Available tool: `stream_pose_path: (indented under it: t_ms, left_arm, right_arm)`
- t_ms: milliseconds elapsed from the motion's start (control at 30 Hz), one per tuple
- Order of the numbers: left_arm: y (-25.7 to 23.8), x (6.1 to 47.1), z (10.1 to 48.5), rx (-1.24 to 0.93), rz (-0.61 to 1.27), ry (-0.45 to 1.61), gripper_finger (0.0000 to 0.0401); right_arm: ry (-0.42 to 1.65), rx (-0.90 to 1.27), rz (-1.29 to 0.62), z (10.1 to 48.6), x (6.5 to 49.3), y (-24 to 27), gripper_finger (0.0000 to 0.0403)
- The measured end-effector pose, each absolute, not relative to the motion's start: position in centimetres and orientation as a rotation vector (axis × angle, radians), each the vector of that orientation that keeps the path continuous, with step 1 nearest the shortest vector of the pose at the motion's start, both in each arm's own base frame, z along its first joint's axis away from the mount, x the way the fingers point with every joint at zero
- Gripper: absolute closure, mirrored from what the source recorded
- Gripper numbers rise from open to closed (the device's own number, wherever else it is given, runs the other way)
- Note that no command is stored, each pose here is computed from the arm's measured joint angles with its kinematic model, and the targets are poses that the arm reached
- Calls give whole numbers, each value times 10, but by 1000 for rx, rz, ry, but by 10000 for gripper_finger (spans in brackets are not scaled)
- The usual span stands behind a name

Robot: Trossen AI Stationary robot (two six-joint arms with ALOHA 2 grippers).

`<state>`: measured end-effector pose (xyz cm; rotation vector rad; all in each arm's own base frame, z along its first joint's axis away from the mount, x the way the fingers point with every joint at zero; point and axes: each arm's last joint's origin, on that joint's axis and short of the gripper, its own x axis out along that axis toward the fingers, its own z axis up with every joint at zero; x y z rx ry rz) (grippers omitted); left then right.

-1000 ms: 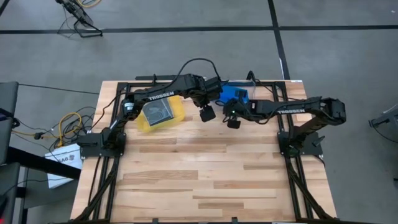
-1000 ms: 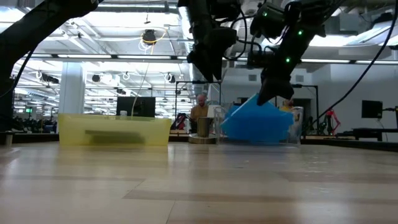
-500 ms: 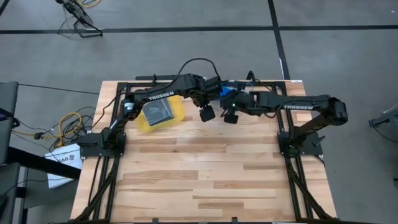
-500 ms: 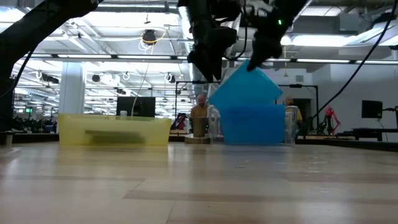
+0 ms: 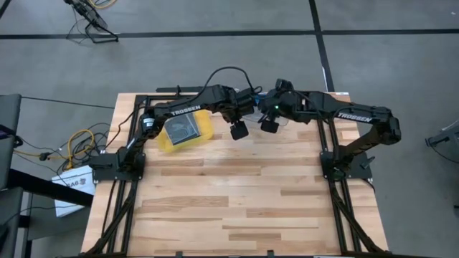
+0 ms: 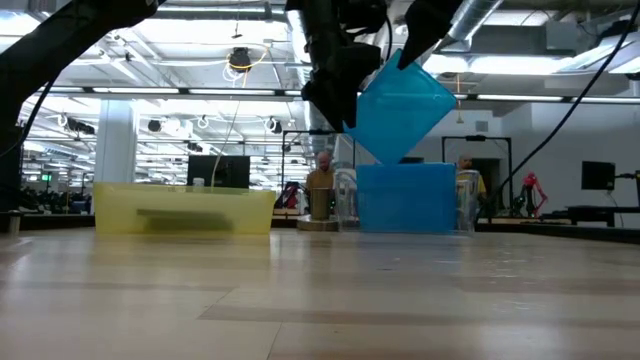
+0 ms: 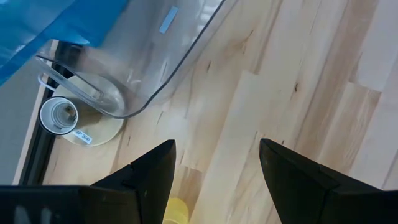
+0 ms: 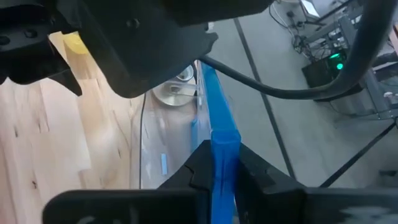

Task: Pick & place jewel cases by type
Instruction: Adjust the blue CD case in the transparent bin

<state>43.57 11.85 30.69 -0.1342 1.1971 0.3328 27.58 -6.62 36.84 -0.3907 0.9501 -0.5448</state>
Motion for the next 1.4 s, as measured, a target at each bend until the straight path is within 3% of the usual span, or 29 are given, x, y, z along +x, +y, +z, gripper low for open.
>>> stream_pose_path:
  t_ms: [367,633,833,1133,1400]
  left_arm:
    - [119,436,307,-135,333,1198,175]
    - [119,436,307,-133,333,1200,175]
    - [119,436,306,-131,330,1200,175]
    - [118,435,307,-123,323,1207,175]
    - [119,432,311,-118,322,1207,175]
  right_arm:
    - [970,-382,-565,368,273,-72,381]
    - [818,-347,-582,397,265,-62,386]
    - [859,-340,-592,399,259,-67,386]
    - [954,-325,-537,355,266,-76,386]
    - [1039,-541,-348,314,272,-75,386]
